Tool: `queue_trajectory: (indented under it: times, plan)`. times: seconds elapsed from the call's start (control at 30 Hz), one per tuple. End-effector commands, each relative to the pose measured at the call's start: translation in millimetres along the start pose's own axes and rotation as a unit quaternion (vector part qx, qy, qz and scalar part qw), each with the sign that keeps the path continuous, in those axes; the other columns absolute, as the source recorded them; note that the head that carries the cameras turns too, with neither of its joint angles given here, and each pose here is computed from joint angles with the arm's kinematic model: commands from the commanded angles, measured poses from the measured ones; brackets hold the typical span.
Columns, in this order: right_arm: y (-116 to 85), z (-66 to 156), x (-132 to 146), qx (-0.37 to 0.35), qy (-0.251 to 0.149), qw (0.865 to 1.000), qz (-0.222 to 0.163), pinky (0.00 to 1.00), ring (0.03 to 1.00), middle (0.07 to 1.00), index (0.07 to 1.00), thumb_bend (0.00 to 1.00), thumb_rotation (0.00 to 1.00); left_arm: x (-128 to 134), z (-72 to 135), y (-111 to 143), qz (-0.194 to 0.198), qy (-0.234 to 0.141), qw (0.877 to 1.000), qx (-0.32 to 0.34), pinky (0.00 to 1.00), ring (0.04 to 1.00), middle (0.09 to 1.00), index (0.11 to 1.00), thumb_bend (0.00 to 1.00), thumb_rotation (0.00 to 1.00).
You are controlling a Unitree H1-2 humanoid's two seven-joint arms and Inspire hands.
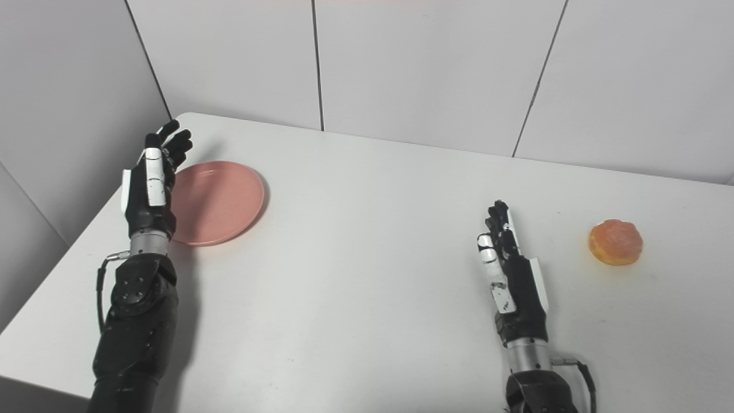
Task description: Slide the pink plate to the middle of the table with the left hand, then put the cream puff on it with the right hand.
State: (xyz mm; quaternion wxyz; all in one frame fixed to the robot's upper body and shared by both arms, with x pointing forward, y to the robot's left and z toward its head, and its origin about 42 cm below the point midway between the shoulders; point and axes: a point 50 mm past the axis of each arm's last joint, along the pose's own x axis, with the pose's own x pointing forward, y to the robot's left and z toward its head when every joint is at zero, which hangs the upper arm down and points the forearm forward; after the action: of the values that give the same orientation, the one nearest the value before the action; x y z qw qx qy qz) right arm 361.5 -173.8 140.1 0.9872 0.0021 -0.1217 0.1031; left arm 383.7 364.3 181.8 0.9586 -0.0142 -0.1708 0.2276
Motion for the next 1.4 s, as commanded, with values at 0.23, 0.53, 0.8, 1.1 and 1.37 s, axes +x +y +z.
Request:
queue_trajectory:
  times: [0.23, 0.53, 0.8, 1.1, 1.37]
  plan:
    - [-3, -17, -17, 0.002, 0.021, 1.000, -0.004, 1.00, 0.994, 0.982, 0.987, 0.61, 0.85, 30, 20, 19, 0.047, -0.055, 0.997, 0.003, 0.80, 0.771, 0.767, 0.755, 0.86, 1.00]
    - [-5, -17, -16, 0.003, 0.019, 1.000, -0.005, 1.00, 0.991, 0.981, 0.987, 0.61, 0.85, 33, 21, 29, 0.074, -0.050, 0.996, 0.011, 0.77, 0.748, 0.741, 0.739, 0.87, 1.00]
    - [-5, -18, -16, 0.002, 0.021, 1.000, -0.007, 1.00, 0.987, 0.975, 0.982, 0.61, 0.84, 33, 3, 33, 0.052, -0.006, 0.998, 0.033, 0.89, 0.773, 0.757, 0.752, 0.86, 1.00]
    - [-5, -17, -17, 0.004, 0.018, 1.000, -0.003, 1.00, 0.993, 0.979, 0.985, 0.61, 0.83, 24, -11, 18, -0.020, 0.042, 0.998, 0.045, 0.89, 0.838, 0.828, 0.821, 0.79, 1.00]
    - [-5, -17, -15, 0.004, 0.014, 1.000, -0.009, 1.00, 0.982, 0.973, 0.985, 0.61, 0.83, 18, -11, 10, -0.024, 0.062, 0.997, 0.045, 0.87, 0.853, 0.840, 0.834, 0.80, 1.00]
